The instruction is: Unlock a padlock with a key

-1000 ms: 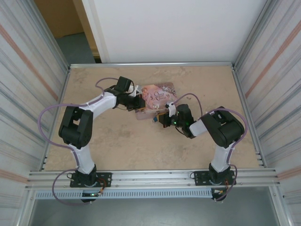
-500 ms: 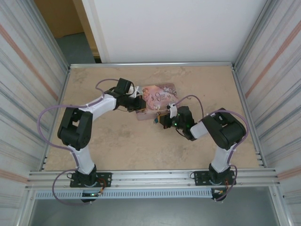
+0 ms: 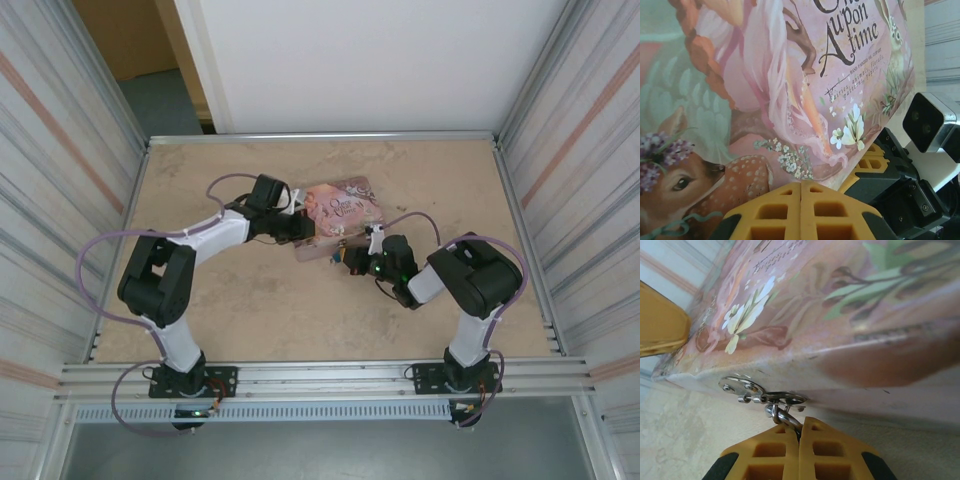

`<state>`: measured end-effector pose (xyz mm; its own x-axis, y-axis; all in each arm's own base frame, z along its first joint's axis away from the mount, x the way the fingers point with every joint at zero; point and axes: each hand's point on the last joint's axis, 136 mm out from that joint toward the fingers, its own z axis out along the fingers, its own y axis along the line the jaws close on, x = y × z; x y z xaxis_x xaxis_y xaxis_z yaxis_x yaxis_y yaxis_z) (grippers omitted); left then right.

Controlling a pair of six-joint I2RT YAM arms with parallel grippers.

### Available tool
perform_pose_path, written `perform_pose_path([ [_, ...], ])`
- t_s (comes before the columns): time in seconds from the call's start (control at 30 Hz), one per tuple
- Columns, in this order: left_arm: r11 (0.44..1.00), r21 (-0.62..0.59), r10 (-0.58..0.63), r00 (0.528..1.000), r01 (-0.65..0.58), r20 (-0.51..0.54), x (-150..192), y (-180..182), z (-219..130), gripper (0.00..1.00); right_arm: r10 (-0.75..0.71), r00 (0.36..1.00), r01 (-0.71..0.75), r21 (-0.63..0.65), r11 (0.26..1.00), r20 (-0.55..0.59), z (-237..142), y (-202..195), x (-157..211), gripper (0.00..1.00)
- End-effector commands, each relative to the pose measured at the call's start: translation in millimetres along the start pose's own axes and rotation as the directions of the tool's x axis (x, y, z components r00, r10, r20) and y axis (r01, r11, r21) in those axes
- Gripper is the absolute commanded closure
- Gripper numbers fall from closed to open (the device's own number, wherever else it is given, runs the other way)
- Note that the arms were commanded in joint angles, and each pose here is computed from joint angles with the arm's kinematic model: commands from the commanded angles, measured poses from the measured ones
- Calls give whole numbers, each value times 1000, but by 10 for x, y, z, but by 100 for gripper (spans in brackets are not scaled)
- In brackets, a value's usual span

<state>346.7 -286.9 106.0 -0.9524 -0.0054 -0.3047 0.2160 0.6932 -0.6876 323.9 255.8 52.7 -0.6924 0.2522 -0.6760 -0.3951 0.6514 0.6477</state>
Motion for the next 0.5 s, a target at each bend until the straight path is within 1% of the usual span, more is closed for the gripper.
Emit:
perform_pose_path([
  [0.0, 994, -82, -87, 990, 78, -109, 412, 214, 51, 100, 38, 990, -32, -49, 998, 133, -28, 112, -343, 100],
  [0.27, 993, -82, -96, 990, 88, -103, 463, 223, 23, 100, 60, 986, -55, -33, 998, 157, -107, 54, -398, 100],
  [0.47, 993, -81, -98, 989, 89, -110, 508, 219, 34, 100, 109, 978, -98, -67, 993, 178, -114, 80, -485, 100],
])
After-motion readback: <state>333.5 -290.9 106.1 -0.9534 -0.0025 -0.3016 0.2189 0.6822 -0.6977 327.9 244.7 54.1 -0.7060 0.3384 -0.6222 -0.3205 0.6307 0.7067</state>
